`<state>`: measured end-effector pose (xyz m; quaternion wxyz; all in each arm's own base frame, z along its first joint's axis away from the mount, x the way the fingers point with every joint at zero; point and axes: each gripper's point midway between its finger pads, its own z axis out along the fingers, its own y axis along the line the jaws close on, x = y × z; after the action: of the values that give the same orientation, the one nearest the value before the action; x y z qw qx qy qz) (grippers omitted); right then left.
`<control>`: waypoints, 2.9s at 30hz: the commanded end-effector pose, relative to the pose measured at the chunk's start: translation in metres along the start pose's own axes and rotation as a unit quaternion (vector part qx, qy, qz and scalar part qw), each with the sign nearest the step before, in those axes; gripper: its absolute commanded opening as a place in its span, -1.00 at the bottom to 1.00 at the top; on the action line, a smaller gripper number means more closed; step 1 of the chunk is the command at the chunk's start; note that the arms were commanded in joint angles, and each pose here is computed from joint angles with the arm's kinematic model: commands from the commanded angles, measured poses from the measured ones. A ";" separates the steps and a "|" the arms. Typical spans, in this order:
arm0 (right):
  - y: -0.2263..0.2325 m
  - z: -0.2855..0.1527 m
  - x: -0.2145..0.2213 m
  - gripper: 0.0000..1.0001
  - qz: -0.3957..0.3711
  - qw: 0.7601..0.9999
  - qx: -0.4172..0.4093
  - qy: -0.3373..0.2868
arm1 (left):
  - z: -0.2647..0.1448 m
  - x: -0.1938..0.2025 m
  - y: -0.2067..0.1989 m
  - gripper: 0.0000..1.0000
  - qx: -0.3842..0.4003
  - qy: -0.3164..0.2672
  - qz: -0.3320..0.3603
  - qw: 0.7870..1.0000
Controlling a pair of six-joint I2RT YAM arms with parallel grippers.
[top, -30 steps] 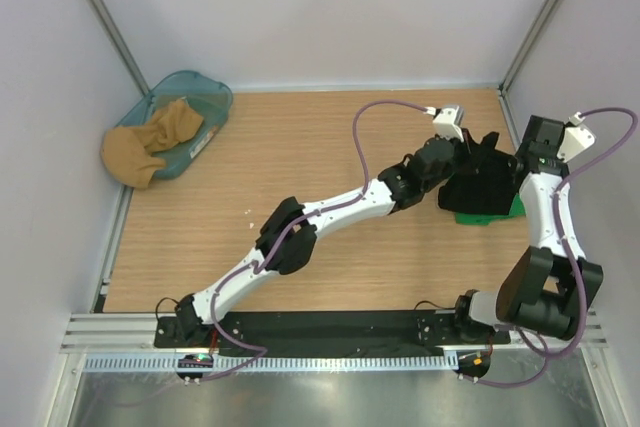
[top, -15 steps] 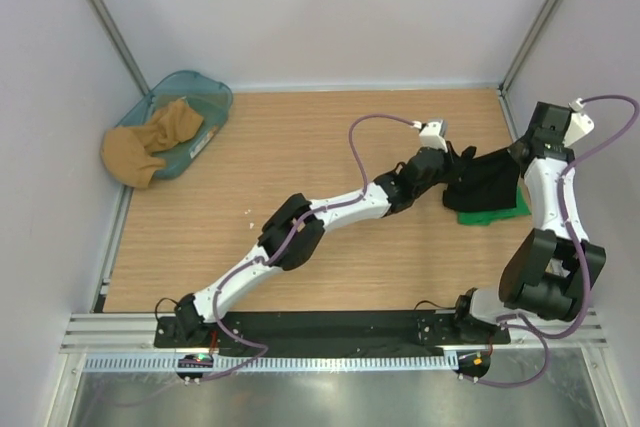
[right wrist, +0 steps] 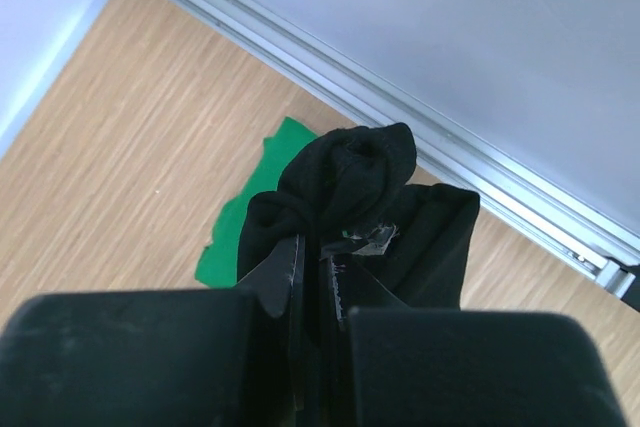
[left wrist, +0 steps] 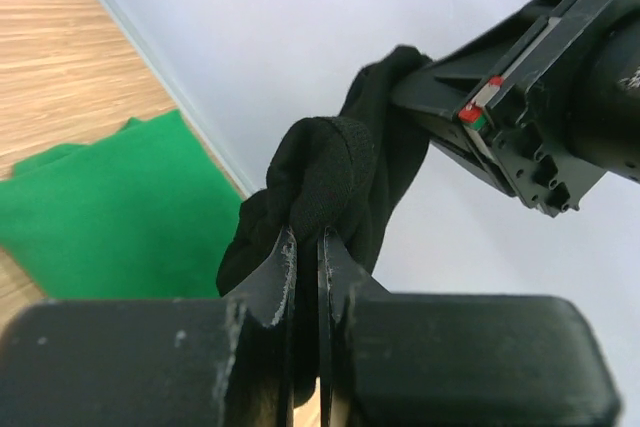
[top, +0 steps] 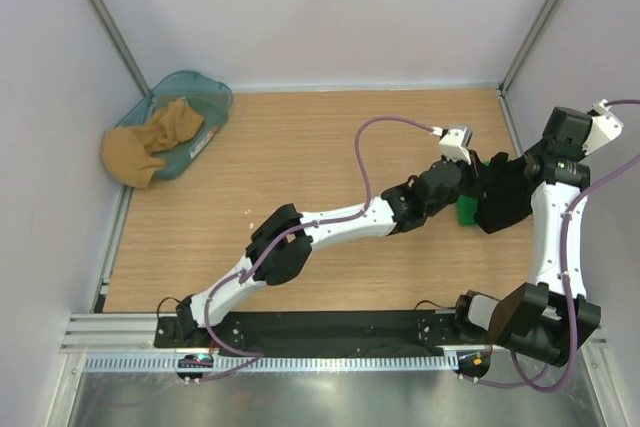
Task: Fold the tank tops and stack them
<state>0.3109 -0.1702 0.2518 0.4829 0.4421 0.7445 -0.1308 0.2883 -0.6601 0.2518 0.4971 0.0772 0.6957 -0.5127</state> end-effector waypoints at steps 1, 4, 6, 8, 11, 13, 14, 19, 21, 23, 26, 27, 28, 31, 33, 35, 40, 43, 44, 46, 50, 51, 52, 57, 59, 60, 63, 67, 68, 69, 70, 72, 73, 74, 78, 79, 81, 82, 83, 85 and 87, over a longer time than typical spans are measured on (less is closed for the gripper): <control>-0.004 0.007 -0.017 -0.98 -0.003 1.000 0.017 -0.018 | 0.002 -0.027 -0.004 -1.00 -0.004 -0.033 -0.005 0.999; -0.006 0.016 -0.011 -0.98 -0.005 1.000 0.022 -0.006 | 0.005 -0.025 -0.002 -1.00 -0.007 -0.033 -0.003 0.999; -0.009 0.020 -0.008 -0.98 -0.003 1.000 0.026 -0.002 | 0.009 -0.022 0.002 -1.00 -0.009 -0.031 -0.003 0.999; -0.014 0.023 -0.006 -0.98 -0.002 0.999 0.033 -0.002 | 0.010 -0.019 0.003 -1.00 -0.008 -0.029 -0.007 1.000; -0.022 0.027 -0.001 -0.98 -0.001 0.999 0.044 0.004 | 0.013 -0.014 0.007 -1.00 -0.009 -0.025 -0.012 1.000; -0.025 0.031 0.004 -0.98 0.002 0.999 0.046 0.007 | 0.014 -0.010 0.011 -1.00 -0.012 -0.022 -0.013 1.000; -0.028 0.033 0.006 -0.98 0.002 0.999 0.048 0.009 | 0.015 -0.007 0.012 -1.00 -0.013 -0.021 -0.014 1.000; -0.039 0.040 0.012 -0.98 0.007 0.998 0.061 0.017 | 0.016 -0.002 0.015 -1.00 -0.014 -0.018 -0.016 1.000; -0.044 0.045 0.018 -0.98 0.014 0.998 0.060 0.024 | 0.018 -0.001 0.016 -1.00 -0.017 -0.017 -0.015 1.000; -0.046 0.052 0.025 -0.98 0.021 0.997 0.058 0.035 | 0.020 0.000 0.021 -1.00 -0.021 -0.018 -0.014 1.000; -0.047 0.060 0.024 -0.98 0.034 0.997 0.053 0.042 | 0.023 0.000 0.024 -1.00 -0.024 -0.019 -0.008 0.999; -0.046 0.061 0.023 -0.98 0.035 0.997 0.048 0.042 | 0.024 -0.001 0.025 -1.00 -0.026 -0.021 -0.005 0.999; -0.045 0.063 0.022 -0.98 0.039 0.997 0.046 0.042 | 0.025 -0.001 0.028 -1.00 -0.031 -0.024 -0.002 0.999; -0.036 0.069 0.016 -0.98 0.045 0.998 0.035 0.042 | 0.030 -0.010 0.031 -1.00 -0.029 -0.034 -0.003 0.999; -0.031 0.077 0.019 -0.98 0.047 0.997 0.026 0.053 | 0.033 -0.008 0.038 -1.00 -0.032 -0.034 -0.002 0.999; -0.026 0.080 0.016 -0.98 0.050 0.997 0.019 0.054 | 0.036 -0.012 0.042 -1.00 -0.033 -0.042 -0.003 0.999; -0.014 0.090 0.016 -0.97 0.059 0.996 -0.003 0.062 | 0.039 -0.026 0.053 -1.00 -0.040 -0.056 -0.007 0.998; -0.007 0.098 0.017 -0.96 0.062 0.996 -0.012 0.068 | 0.042 -0.036 0.060 -1.00 -0.039 -0.066 -0.013 0.997; -0.003 0.100 0.018 -0.96 0.064 0.995 -0.019 0.072 | 0.043 -0.039 0.062 -1.00 -0.038 -0.068 -0.014 0.997; 0.008 0.105 0.016 -0.92 0.066 0.995 -0.038 0.070 | 0.048 -0.041 0.072 -1.00 -0.032 -0.069 -0.015 0.997; 0.042 0.143 0.033 -0.83 0.070 0.989 -0.080 0.098 | 0.060 -0.043 0.098 -0.95 -0.025 -0.089 -0.022 0.995; 0.054 0.146 0.037 -0.83 0.070 0.986 -0.098 0.114 | 0.063 -0.040 0.106 -0.94 -0.026 -0.093 -0.023 0.995; 0.065 0.151 0.031 -0.81 0.068 0.986 -0.107 0.109 | 0.066 -0.047 0.114 -0.87 -0.026 -0.105 -0.025 0.994; 0.062 0.199 0.051 -0.05 0.062 0.987 -0.058 0.134 | 0.078 -0.040 0.173 0.38 -0.061 -0.140 -0.034 0.988; 0.070 0.202 0.046 0.22 0.057 0.987 -0.069 0.136 | 0.079 -0.046 0.186 0.68 -0.065 -0.129 -0.038 0.989; 0.072 0.199 0.043 0.26 0.056 0.986 -0.073 0.137 | 0.077 -0.066 0.180 0.69 -0.062 -0.138 -0.041 0.988; 0.087 0.182 0.035 0.59 0.046 0.987 -0.097 0.118 | 0.065 -0.090 0.172 0.72 -0.075 -0.144 -0.022 0.986; 0.102 0.139 0.006 0.72 0.015 0.989 -0.121 0.087 | 0.043 -0.125 0.153 0.74 -0.102 -0.126 0.043 0.986; 0.104 0.131 0.003 0.73 0.010 0.988 -0.126 0.085 | 0.037 -0.133 0.148 0.75 -0.105 -0.127 0.049 0.985; 0.107 0.120 0.001 0.75 0.003 0.987 -0.135 0.085 | 0.029 -0.141 0.146 0.78 -0.111 -0.129 0.053 0.984; 0.108 0.112 0.002 0.76 -0.002 0.986 -0.143 0.086 | 0.011 -0.158 0.135 0.84 -0.116 -0.132 0.058 0.983; 0.118 0.084 0.000 0.79 -0.023 0.979 -0.178 0.092 | -0.009 -0.171 0.133 0.90 -0.137 -0.134 0.067 0.979; 0.118 0.076 0.006 0.79 -0.030 0.977 -0.186 0.100 | -0.023 -0.158 0.153 0.92 -0.177 -0.114 0.076 0.975; 0.120 0.061 0.000 0.79 -0.031 0.974 -0.202 0.094 | -0.041 -0.185 0.137 0.93 -0.180 -0.131 0.073 0.972; 0.140 0.014 0.019 0.99 -0.046 0.952 -0.283 0.109 | -0.100 -0.181 0.161 0.97 -0.251 -0.107 0.087 0.958; 0.150 0.002 0.037 1.00 -0.061 0.945 -0.297 0.120 | -0.114 -0.183 0.166 0.99 -0.267 -0.107 0.090 0.953; 0.152 -0.013 0.047 1.00 -0.068 0.943 -0.300 0.124 | -0.149 -0.186 0.171 0.99 -0.288 -0.106 0.091 0.947; 0.153 -0.017 0.062 1.00 -0.076 0.939 -0.305 0.138 | -0.162 -0.185 0.174 0.99 -0.296 -0.105 0.092 0.945; 0.158 -0.027 0.071 1.00 -0.083 0.933 -0.319 0.145 | -0.174 -0.184 0.178 0.99 -0.306 -0.105 0.094 0.942; 0.154 -0.041 0.089 1.00 -0.099 0.926 -0.332 0.152 | -0.209 -0.180 0.188 0.99 -0.322 -0.091 0.099 0.937; 0.158 -0.058 0.106 0.99 -0.116 0.917 -0.351 0.150 | -0.242 -0.175 0.202 0.99 -0.342 -0.075 0.103 0.931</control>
<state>0.4002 -0.0065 0.2248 0.4580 0.2064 0.8528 0.1429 0.3615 -0.3500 0.2793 0.6021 -0.0543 0.7532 -0.2593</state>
